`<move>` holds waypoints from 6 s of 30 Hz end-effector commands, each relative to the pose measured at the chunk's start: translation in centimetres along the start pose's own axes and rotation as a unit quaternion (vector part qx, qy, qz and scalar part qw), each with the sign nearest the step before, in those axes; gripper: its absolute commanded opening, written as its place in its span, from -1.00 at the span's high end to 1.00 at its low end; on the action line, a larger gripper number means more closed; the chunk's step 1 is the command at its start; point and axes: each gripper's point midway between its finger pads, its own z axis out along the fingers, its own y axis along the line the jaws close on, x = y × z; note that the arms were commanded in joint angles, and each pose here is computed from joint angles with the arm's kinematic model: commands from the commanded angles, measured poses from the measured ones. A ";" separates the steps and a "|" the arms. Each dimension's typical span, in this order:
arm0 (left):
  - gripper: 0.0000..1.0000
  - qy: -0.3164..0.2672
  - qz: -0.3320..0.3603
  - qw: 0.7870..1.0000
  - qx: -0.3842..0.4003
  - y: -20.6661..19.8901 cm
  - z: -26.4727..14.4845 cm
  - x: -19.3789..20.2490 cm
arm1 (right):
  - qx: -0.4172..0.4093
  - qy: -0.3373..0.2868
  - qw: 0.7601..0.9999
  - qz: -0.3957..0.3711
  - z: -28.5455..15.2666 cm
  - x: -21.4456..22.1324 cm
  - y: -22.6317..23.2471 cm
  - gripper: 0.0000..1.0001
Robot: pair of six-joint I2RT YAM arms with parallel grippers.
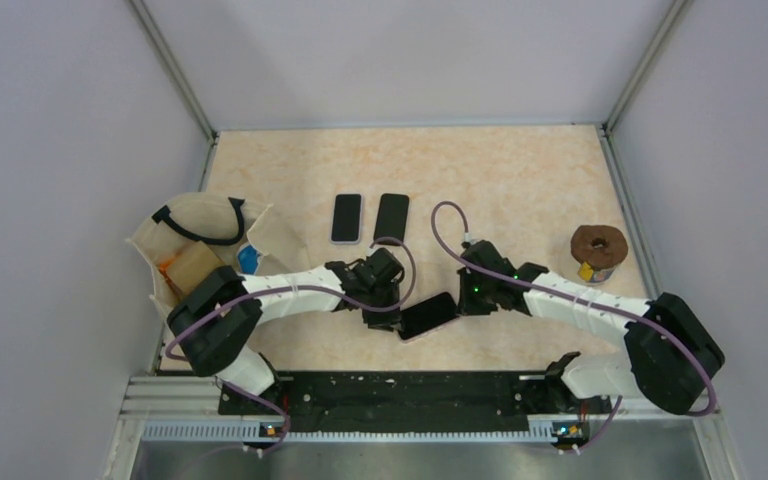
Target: Put the phone into the phone case
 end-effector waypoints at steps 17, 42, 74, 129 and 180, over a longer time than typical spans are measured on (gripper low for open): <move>0.33 -0.027 0.013 1.000 0.001 -1.3 0.0 -1.5 | 0.042 0.059 0.997 -0.008 3.8 5.3 0.1 1.00; 0.34 -0.035 0.018 0.999 -0.018 -0.3 -0.5 -1.5 | 0.077 0.003 0.997 -0.023 3.6 -1.4 -0.7 0.57; 0.35 -0.032 0.020 0.999 -0.018 -0.7 -0.5 -1.7 | 0.098 0.044 0.994 -0.006 1.4 3.3 -4.3 0.37; -0.98 -0.042 0.465 0.883 0.051 -9.1 -0.4 -4.4 | -0.013 -0.215 0.963 0.160 -10.7 -10.9 -2.4 -0.72; 0.20 -0.157 0.381 0.904 -0.113 -7.4 3.1 -10.0 | 0.048 -0.262 0.946 0.184 -14.3 -11.1 -5.2 -0.76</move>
